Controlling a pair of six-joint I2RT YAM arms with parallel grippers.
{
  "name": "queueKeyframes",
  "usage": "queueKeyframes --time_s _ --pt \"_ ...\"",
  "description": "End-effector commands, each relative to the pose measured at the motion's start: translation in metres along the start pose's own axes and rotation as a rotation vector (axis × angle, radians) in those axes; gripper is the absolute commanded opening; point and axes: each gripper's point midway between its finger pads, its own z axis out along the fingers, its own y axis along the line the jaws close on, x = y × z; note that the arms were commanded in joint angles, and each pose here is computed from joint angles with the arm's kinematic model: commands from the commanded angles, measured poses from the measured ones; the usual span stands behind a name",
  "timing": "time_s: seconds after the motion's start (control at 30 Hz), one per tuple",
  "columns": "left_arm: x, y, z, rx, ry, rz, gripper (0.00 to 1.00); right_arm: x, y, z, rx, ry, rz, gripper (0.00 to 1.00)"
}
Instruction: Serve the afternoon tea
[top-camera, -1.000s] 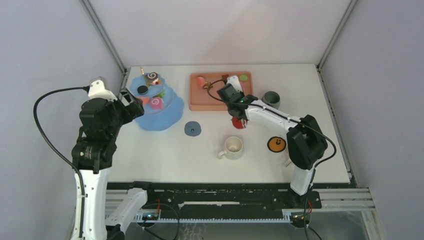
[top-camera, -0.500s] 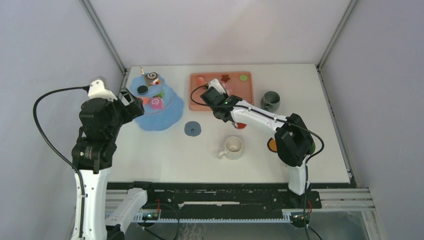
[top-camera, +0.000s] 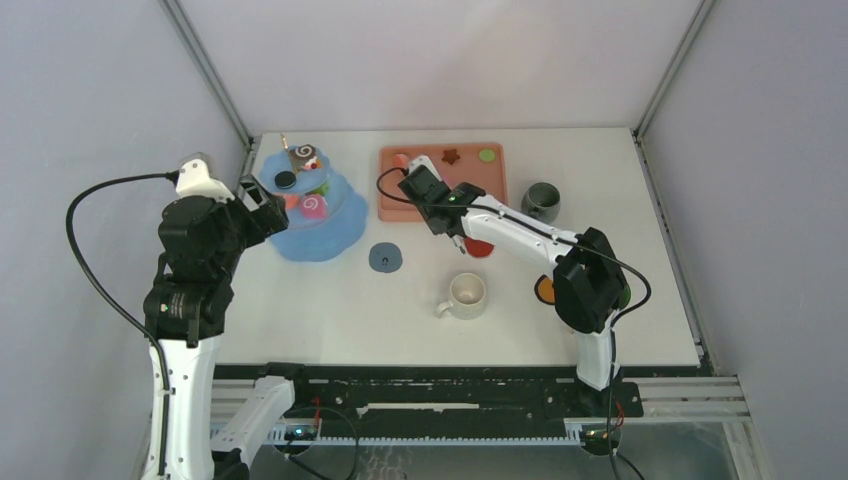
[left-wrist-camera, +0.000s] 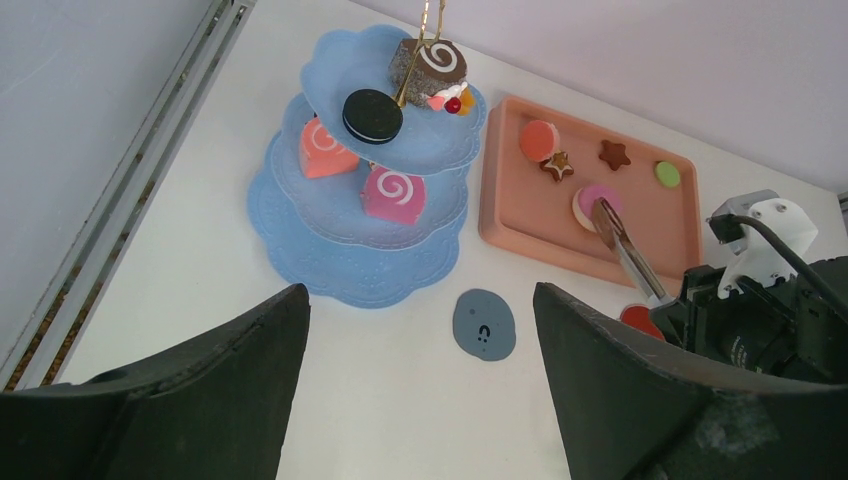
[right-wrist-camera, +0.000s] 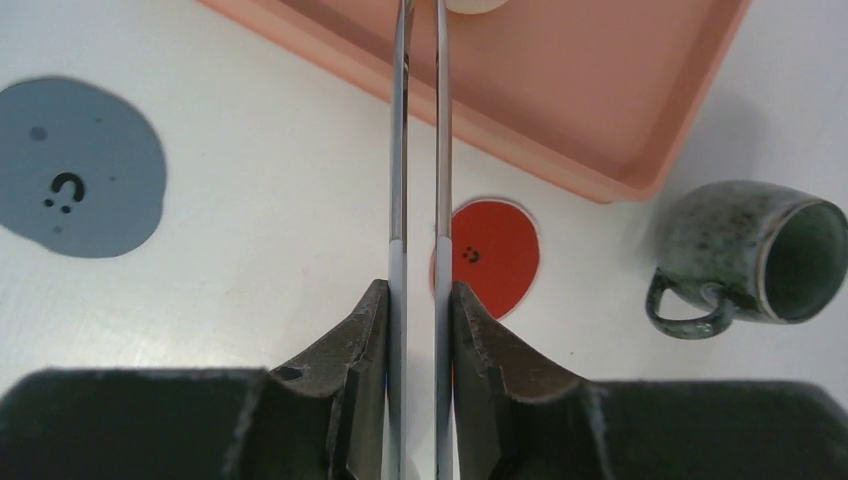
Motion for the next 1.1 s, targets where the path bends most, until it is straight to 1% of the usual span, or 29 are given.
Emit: queueKeyframes --time_s 0.0,0.1,0.23,0.37,0.47,0.77,1.07 --pt "-0.005 0.001 -0.001 -0.001 -0.03 -0.008 0.87 -0.023 0.016 -0.016 -0.1 -0.047 0.062 0.31" --pt "-0.006 0.001 -0.001 0.0 -0.031 -0.008 0.87 -0.03 0.019 -0.025 -0.16 -0.063 0.094 0.32" --pt "-0.006 0.001 -0.002 -0.002 -0.031 -0.008 0.87 -0.038 0.007 -0.036 -0.235 -0.086 0.196 0.32" --pt "-0.006 0.001 -0.001 -0.001 -0.031 -0.01 0.87 -0.029 -0.012 -0.031 -0.275 -0.081 0.301 0.33" --pt "-0.005 0.001 -0.001 -0.001 -0.03 -0.012 0.87 -0.02 -0.029 -0.024 -0.259 -0.064 0.339 0.35" --pt "-0.004 0.001 0.001 -0.005 -0.025 -0.014 0.87 0.004 -0.049 -0.013 -0.225 -0.028 0.351 0.42" --pt "-0.005 0.0 0.003 -0.002 -0.026 -0.015 0.87 0.002 -0.043 -0.002 -0.265 -0.035 0.363 0.47"
